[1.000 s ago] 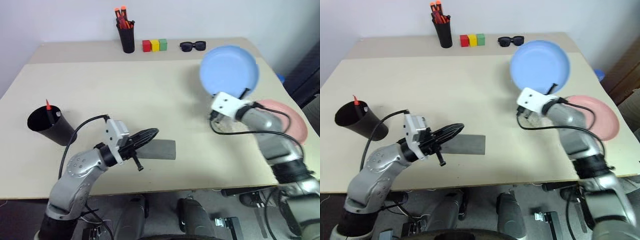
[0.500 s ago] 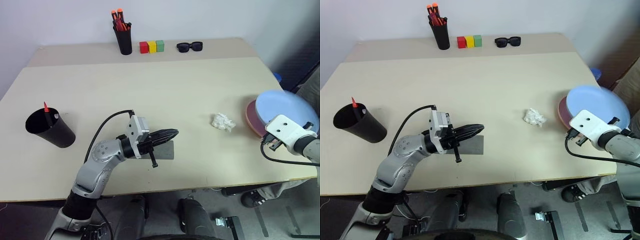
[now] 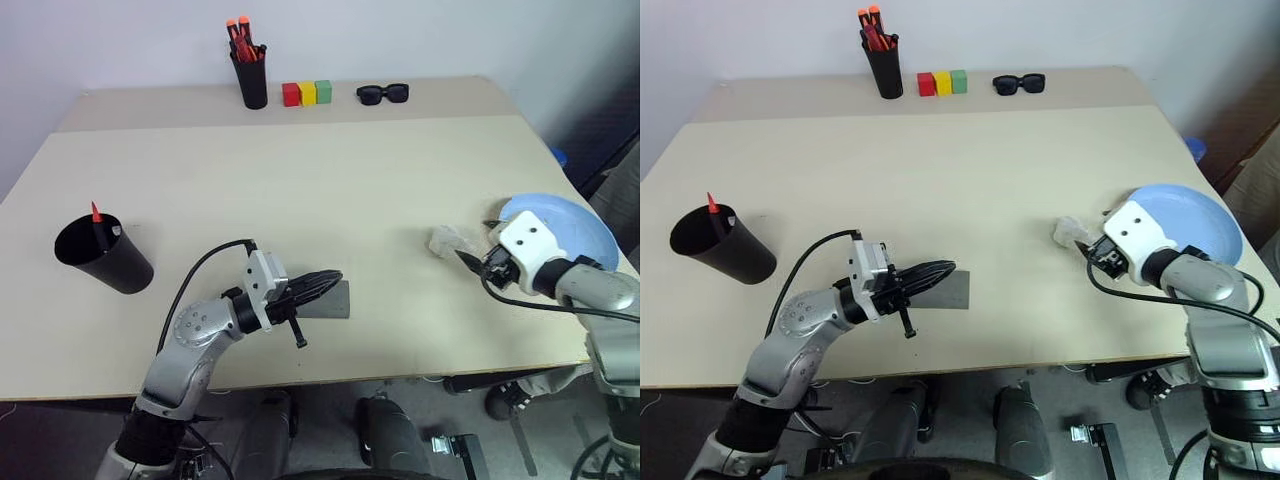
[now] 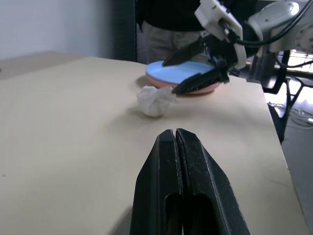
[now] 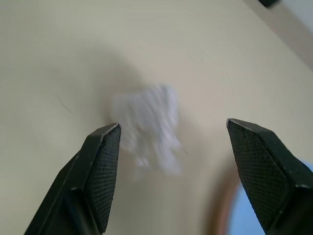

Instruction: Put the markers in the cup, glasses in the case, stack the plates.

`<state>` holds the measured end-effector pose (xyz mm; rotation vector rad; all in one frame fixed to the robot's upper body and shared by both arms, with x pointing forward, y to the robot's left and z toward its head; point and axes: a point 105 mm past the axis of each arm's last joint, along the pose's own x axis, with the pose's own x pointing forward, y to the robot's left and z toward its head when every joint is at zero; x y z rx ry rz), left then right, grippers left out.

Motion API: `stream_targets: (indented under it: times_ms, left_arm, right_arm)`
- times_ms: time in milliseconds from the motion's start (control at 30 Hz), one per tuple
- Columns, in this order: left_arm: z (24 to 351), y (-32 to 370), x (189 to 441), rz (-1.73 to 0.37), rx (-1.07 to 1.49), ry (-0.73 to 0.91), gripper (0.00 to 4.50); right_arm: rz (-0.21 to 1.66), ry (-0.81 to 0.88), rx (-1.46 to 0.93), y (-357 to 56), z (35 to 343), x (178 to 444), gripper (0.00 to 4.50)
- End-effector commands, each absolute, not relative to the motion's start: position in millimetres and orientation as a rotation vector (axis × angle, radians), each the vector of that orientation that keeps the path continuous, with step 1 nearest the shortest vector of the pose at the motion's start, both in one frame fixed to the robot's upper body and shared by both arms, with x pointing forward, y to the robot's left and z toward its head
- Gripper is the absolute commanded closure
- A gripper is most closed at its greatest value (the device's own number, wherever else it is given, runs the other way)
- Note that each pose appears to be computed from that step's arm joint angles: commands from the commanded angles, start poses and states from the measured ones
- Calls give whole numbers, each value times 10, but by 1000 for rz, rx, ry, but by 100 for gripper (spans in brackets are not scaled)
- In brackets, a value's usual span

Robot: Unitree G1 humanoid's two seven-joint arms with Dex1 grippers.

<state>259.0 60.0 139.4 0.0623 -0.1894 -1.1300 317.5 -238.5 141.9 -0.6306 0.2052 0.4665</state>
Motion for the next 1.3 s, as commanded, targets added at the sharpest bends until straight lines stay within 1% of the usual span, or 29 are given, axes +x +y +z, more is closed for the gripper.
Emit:
stream_targets:
  times_ms: [33,100,167,200,267,333,367,400,500,567,633,733,800,900,1033,1067,1100,1233,1300]
  left_arm:
    - [1526,582,2549,-1131,81,-244,450]
    - [1540,579,2554,-1127,84,-246,450]
    - [1556,577,2560,-1121,85,-249,450]
    - [1560,577,2557,-1119,86,-249,450]
    - [1556,568,2547,-1120,87,-247,450]
    - [1552,559,2537,-1121,87,-245,450]
    - [1552,555,2535,-1122,86,-245,450]
    - [1554,553,2535,-1122,84,-245,450]
    - [1558,541,2554,-1119,83,-247,450]
    - [1565,541,2577,-1115,76,-251,450]
    - [1574,545,2586,-1124,61,-252,450]
    - [1572,536,2610,-1130,60,-252,450]
    - [1563,531,2621,-1134,64,-251,450]
    - [1584,517,2641,-1134,69,-258,450]
    - [1646,557,2699,-1085,70,-276,450]
    - [1654,577,2719,-1065,67,-276,450]
    - [1666,623,2742,-1032,60,-279,450]
    - [1705,866,2883,-822,70,-305,450]
    - [1687,1048,2961,-686,101,-301,450]
  right_arm:
    - [472,203,-634,-2318,1325,3288,101]
    - [439,228,-638,-2360,1246,3360,101]
    - [412,231,-637,-2401,1225,3404,154]
    - [410,229,-627,-2401,1227,3411,188]
    - [413,219,-621,-2390,1243,3408,285]
    - [416,201,-634,-2389,1290,3384,394]
    - [410,191,-636,-2399,1326,3375,432]
    - [391,171,-637,-2426,1404,3364,442]
    - [324,130,-653,-2536,1603,3352,442]
    - [242,113,-663,-2689,1761,3348,442]
    - [112,141,-704,-2996,1906,3294,442]
    - [-16,201,-740,-3328,1967,3220,442]
    - [-35,246,-773,-3441,1908,3183,442]
    - [-59,244,-777,-3504,1886,3200,343]
    - [-74,205,-799,-3460,1950,3255,139]
    - [-69,195,-803,-3438,1962,3268,94]
    - [-46,177,-807,-3383,1971,3285,39]
    - [115,69,-758,-3043,2023,3357,39]
    - [230,-16,-645,-2794,2095,3375,39]
